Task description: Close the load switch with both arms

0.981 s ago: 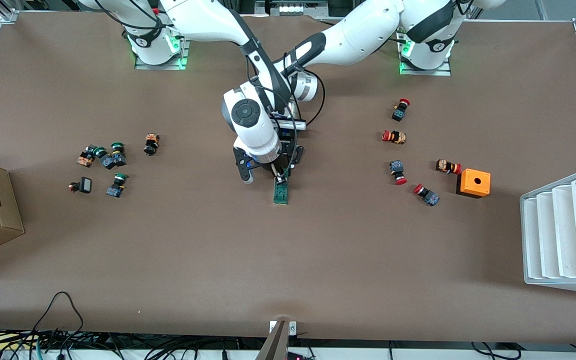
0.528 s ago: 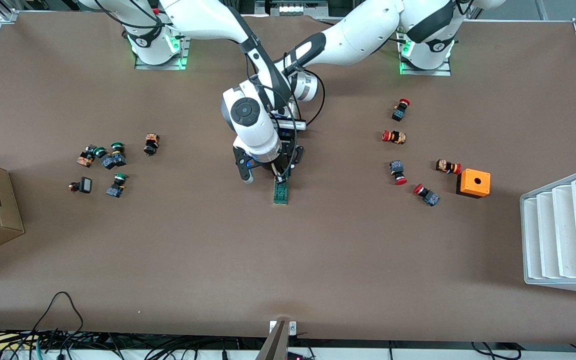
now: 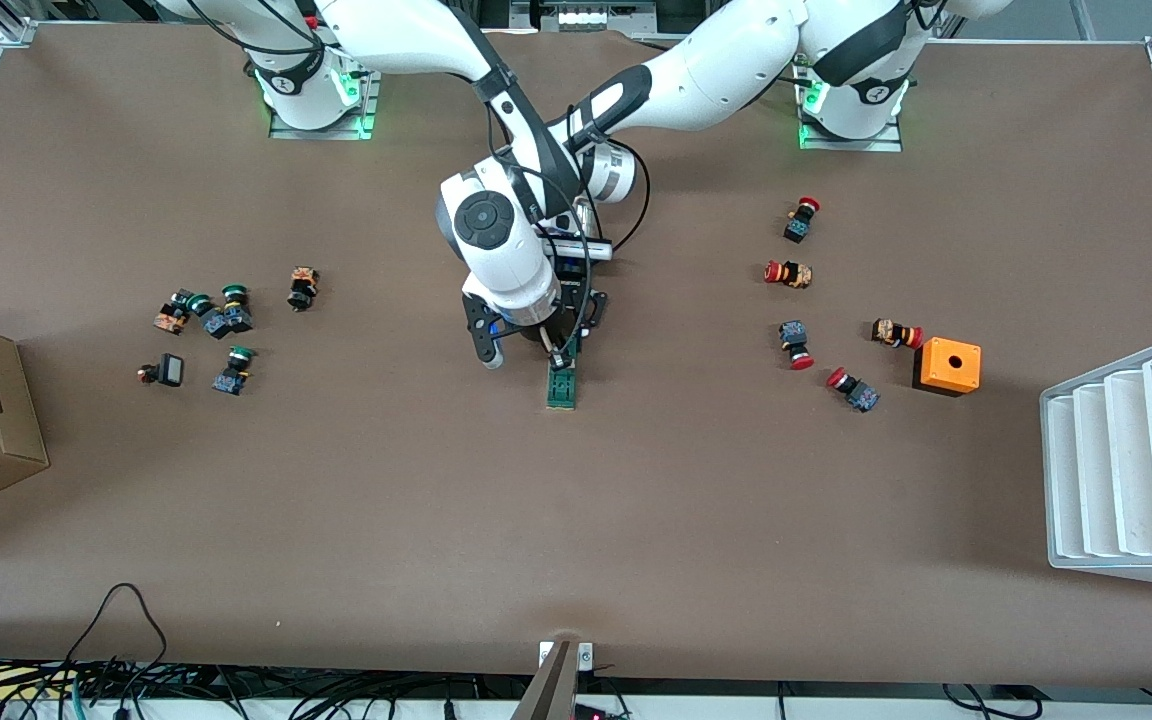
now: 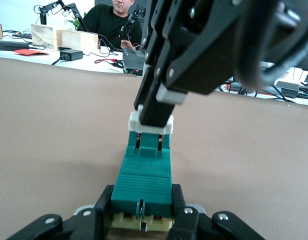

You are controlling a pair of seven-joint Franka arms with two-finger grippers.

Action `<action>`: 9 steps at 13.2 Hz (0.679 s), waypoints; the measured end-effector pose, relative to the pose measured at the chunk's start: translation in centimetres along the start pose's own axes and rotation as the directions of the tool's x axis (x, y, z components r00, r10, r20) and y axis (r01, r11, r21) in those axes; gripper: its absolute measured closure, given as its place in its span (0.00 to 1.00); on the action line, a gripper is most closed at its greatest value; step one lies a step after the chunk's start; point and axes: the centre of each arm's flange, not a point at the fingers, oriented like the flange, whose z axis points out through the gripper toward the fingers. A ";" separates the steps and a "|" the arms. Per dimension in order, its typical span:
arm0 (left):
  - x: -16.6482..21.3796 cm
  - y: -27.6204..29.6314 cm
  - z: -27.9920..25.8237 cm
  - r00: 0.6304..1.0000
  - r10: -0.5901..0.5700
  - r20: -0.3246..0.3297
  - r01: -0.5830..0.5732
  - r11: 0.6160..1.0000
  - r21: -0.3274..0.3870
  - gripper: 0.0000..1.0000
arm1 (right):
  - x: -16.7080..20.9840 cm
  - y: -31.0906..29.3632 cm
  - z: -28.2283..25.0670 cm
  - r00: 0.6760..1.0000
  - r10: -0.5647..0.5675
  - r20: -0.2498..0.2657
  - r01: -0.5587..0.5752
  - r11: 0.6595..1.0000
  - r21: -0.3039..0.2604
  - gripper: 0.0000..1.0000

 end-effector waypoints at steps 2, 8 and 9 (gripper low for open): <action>0.0 0.0 0.0 1.000 0.000 0.000 0.000 1.000 0.000 0.51 | 0.2 -0.6 -0.2 1.000 0.004 0.002 -0.004 1.000 0.008 0.81; 0.0 0.0 0.0 1.000 0.000 0.000 0.000 1.000 0.000 0.51 | 2.6 -2.8 -0.8 0.999 0.037 0.000 -0.037 0.999 0.033 0.81; 0.0 0.0 0.0 1.000 0.000 0.000 0.000 1.000 0.000 0.51 | 3.0 -3.0 -0.7 0.999 0.041 -0.002 -0.041 0.999 0.034 0.81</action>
